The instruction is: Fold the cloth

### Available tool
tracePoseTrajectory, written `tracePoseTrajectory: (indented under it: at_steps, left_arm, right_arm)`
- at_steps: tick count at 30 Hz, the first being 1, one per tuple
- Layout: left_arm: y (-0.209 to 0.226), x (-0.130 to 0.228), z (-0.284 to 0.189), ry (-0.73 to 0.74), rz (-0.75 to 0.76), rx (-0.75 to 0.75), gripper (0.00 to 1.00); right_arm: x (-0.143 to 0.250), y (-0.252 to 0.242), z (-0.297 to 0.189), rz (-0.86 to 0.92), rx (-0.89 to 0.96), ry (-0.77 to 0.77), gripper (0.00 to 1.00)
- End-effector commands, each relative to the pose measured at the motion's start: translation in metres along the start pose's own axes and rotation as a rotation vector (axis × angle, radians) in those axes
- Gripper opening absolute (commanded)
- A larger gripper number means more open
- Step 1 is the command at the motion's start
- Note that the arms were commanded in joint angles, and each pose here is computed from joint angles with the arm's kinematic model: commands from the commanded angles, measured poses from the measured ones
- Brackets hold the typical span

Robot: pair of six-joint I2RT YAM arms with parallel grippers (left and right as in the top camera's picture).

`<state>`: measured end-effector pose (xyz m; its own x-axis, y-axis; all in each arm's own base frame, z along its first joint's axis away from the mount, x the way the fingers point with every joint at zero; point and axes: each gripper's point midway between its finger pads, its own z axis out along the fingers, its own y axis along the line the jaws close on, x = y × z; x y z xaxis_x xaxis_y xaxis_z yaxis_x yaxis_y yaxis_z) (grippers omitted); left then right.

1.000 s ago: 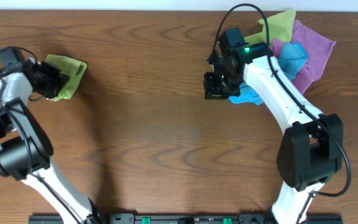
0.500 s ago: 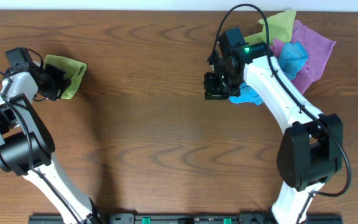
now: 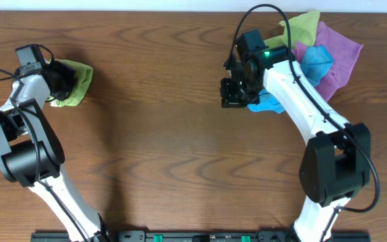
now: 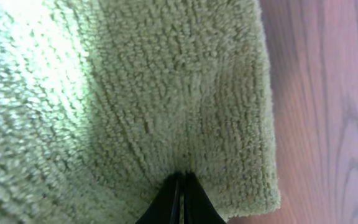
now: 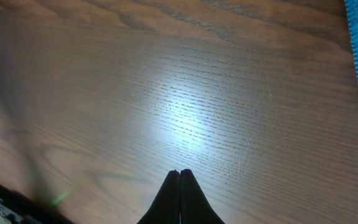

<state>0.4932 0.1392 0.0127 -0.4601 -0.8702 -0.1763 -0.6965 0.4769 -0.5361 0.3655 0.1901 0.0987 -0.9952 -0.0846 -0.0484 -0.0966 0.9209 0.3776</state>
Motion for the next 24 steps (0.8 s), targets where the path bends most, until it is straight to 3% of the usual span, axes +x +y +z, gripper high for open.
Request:
tracePoseTrajectory:
  at_steps: [1, 9, 14, 17, 24]
  left_arm:
    - [-0.012, -0.014, -0.021, -0.05, 0.117, 0.013, 0.06]
    - [-0.035, -0.028, -0.113, -0.192, 0.199, -0.048, 0.06]
    - [-0.014, -0.046, -0.164, -0.356, 0.212, -0.241, 0.06]
    - [-0.003, -0.049, -0.16, -0.356, 0.288, -0.312, 0.05]
    - [0.028, -0.03, -0.091, -0.185, 0.423, -0.403, 0.06]
  right_arm:
    - [-0.003, 0.01, -0.01, -0.053, -0.008, -0.029, 0.02]
    - [-0.003, 0.01, -0.01, -0.052, -0.009, -0.028, 0.02]
    - [0.0, 0.01, -0.01, -0.048, -0.014, -0.016, 0.02]
    - [0.001, 0.012, -0.009, -0.051, -0.014, -0.014, 0.02]
    - [0.005, 0.022, -0.005, -0.08, -0.016, -0.007, 0.02]
